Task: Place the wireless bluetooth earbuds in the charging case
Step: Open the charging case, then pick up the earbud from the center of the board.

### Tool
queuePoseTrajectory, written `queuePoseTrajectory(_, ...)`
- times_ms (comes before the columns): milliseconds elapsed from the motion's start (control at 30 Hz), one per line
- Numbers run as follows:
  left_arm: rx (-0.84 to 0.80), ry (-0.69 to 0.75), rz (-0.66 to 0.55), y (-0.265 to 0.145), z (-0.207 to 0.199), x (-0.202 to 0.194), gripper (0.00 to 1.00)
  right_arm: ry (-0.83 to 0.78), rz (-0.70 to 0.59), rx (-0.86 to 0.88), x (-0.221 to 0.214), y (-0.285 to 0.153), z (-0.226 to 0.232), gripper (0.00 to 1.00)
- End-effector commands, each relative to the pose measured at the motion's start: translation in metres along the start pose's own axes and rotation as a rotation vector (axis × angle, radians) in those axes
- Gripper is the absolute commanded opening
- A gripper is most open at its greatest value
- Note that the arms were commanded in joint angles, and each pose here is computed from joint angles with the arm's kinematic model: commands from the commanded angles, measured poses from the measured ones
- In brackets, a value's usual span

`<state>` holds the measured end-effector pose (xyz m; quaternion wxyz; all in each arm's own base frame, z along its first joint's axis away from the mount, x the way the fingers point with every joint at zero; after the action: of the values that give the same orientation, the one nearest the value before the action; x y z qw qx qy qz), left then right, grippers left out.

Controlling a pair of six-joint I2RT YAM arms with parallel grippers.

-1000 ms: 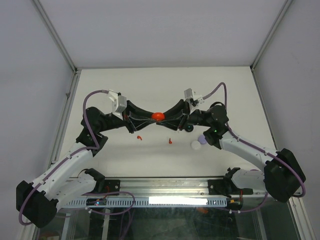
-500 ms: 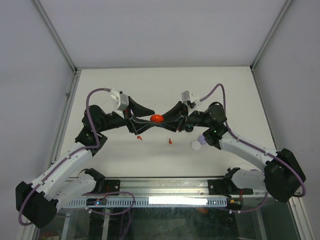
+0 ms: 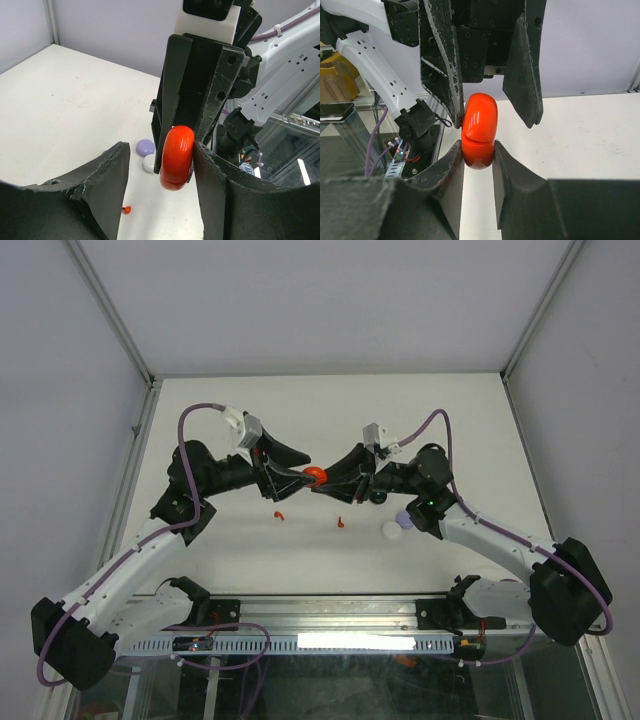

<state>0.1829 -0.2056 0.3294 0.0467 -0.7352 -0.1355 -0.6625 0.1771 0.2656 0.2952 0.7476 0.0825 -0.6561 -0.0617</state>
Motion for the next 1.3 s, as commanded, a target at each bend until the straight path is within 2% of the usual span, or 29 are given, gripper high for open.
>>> queuePoseTrajectory(0,0.061,-0.007,-0.047,0.004,0.003,0.021,0.54,-0.104,-0.023,0.067,0.019,0.001,0.014,0.0)
queuePoseTrajectory(400,0.151,-0.086,-0.007,0.006,0.014,0.016,0.56,-0.139,-0.019,0.072,0.016,-0.007,0.021,0.0)
queuePoseTrajectory(667,0.178,-0.093,-0.011,0.0,0.009,0.023,0.62,-0.12,0.03,-0.024,0.003,-0.017,0.017,0.0)
queuePoseTrajectory(800,0.269,-0.101,0.006,-0.009,0.012,0.022,0.64,-0.076,0.068,-0.036,-0.015,-0.029,0.025,0.0)
queuePoseTrajectory(933,0.395,-0.166,0.075,-0.017,0.021,0.004,0.64,-0.051,0.089,-0.041,-0.031,-0.041,0.033,0.0)
queuePoseTrajectory(967,0.427,-0.188,0.095,-0.019,0.023,-0.002,0.64,-0.078,0.054,-0.207,-0.03,-0.045,0.017,0.0)
queuePoseTrajectory(1000,0.458,-0.213,0.116,-0.021,0.025,-0.009,0.64,-0.182,0.043,-0.345,-0.029,-0.052,0.001,0.0)
queuePoseTrajectory(1267,0.719,-0.44,0.269,-0.036,0.045,-0.075,0.62,-0.23,0.029,-0.475,-0.038,-0.074,0.0,0.0)
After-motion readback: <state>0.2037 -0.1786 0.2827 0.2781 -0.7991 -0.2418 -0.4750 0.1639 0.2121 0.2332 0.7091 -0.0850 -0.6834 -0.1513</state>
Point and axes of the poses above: each gripper's point midway between its finger pads, its own y axis out along the fingers, its own z axis along the line the jaws close on, x = y × z, the point moved 7 cm from there along -y, back along the fingers, and after that the axes turned 4 degrees about y, right-handed, at the moved point
